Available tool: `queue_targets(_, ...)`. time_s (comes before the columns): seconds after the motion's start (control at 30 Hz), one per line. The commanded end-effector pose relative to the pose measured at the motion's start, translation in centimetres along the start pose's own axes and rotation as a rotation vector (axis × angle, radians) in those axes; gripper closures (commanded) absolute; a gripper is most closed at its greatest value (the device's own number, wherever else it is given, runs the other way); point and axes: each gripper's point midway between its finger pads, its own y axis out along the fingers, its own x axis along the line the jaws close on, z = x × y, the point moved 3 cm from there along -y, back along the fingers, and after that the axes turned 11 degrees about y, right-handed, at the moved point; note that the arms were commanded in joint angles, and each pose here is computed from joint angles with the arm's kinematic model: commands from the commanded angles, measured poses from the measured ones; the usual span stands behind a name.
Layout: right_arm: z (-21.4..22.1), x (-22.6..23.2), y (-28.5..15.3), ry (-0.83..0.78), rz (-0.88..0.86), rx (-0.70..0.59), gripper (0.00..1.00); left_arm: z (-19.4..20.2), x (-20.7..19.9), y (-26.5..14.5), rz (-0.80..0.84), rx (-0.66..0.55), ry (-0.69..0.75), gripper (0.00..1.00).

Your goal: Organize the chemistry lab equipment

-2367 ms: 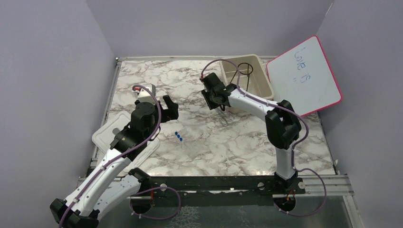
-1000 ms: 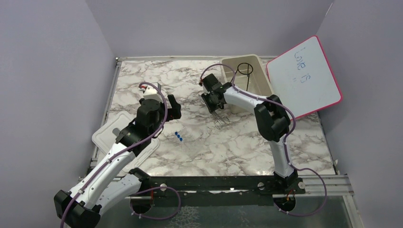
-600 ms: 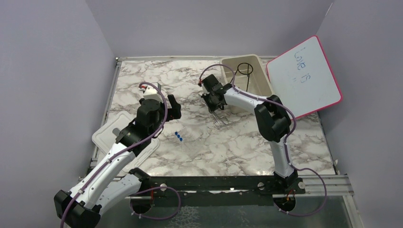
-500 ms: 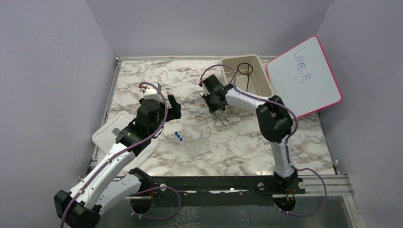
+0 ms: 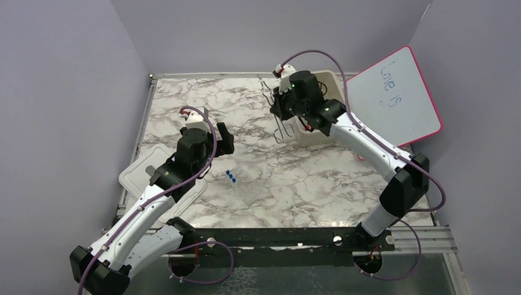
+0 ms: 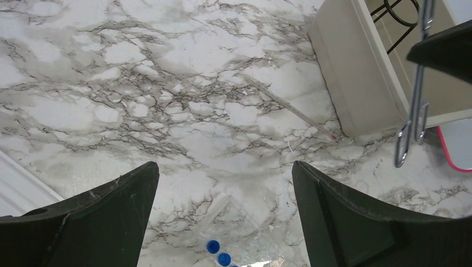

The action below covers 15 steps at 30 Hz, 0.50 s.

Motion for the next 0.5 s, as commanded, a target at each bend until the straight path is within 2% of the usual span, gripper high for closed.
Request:
queue_targets(0.0, -5.8, -2.1, -3.4, 0.057, 0.088, -0.200, 1.00, -1.8, 0.0, -0.4, -0.001, -0.050, -0.006, 0.08)
queue_targets(0.17, -7.7, -7.8, -4.5, 0.100, 0.180, -0.235, 0.99, -1.7, 0.0, -0.4, 0.000, -0.049, -0.010, 0.08)
queue_targets(0.33, -6.4, -13.4, -3.0, 0.156, 0.291, -0.184, 0.99, -1.5, 0.0, -0.4, -0.002, -0.044, -0.009, 0.08)
queue_targets(0.47, -4.4, -15.9, -0.6, 0.167, 0.287, -0.124, 0.99, -1.5, 0.0, -0.3, -0.003, -0.041, -0.005, 0.08)
